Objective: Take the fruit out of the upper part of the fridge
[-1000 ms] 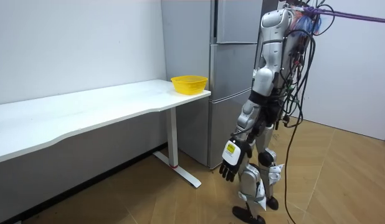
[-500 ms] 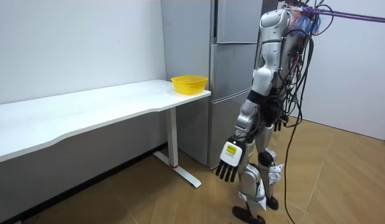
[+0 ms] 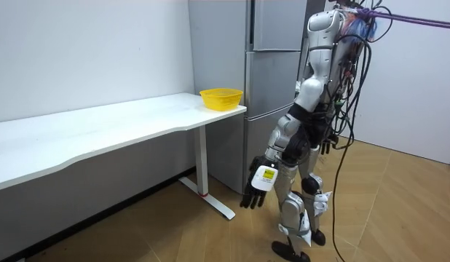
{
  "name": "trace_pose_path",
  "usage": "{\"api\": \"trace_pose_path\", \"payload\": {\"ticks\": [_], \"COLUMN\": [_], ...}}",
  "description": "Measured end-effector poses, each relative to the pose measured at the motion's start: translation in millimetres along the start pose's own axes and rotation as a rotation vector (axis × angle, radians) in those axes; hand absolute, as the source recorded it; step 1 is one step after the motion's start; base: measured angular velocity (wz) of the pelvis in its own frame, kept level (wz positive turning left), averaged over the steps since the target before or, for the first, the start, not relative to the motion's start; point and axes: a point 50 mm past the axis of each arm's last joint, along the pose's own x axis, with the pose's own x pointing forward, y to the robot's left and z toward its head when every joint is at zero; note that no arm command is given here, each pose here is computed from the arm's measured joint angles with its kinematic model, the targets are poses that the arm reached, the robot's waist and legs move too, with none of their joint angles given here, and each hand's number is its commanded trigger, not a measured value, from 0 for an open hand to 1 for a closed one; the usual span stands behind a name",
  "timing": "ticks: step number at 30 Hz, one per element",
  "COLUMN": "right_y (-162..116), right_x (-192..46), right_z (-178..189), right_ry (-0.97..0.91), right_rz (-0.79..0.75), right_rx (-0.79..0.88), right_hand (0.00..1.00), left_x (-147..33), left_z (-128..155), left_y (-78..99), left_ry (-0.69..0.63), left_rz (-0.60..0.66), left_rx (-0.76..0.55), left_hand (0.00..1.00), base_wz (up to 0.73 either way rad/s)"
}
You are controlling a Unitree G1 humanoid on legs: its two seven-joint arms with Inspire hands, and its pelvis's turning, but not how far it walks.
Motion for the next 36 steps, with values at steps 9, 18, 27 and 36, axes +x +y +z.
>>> {"api": "trace_pose_path", "payload": {"ticks": [9,18,27,36], "right_y": [-1,0,1,-6], "right_x": [0,-1,-1,-1], "right_z": [-5,-10,-18,-16], "right_ry": [-0.012,-0.022,0.004,0.022], "right_rz": [-0.014,-0.016,0.002,0.043], "right_rx": [-0.023,-0.031,-0.023,0.004], "right_hand": [0.0,0.0,0.0,0.0], "left_x": [-16.0,-72.7,-171.6,-211.4], "left_z": [62,139,201,209], "left_y": [-14.9,-36.4,-55.8,-71.9], "left_ry": [-0.231,-0.593,-1.062,-1.199], "left_rz": [0.09,0.01,-0.298,-0.612], "left_rx": [-0.295,-0.475,-0.511,-0.392], "left_hand": [0.0,0.0,0.0,0.0], "base_wz": [-0.01,0.01,0.03,0.04]}}
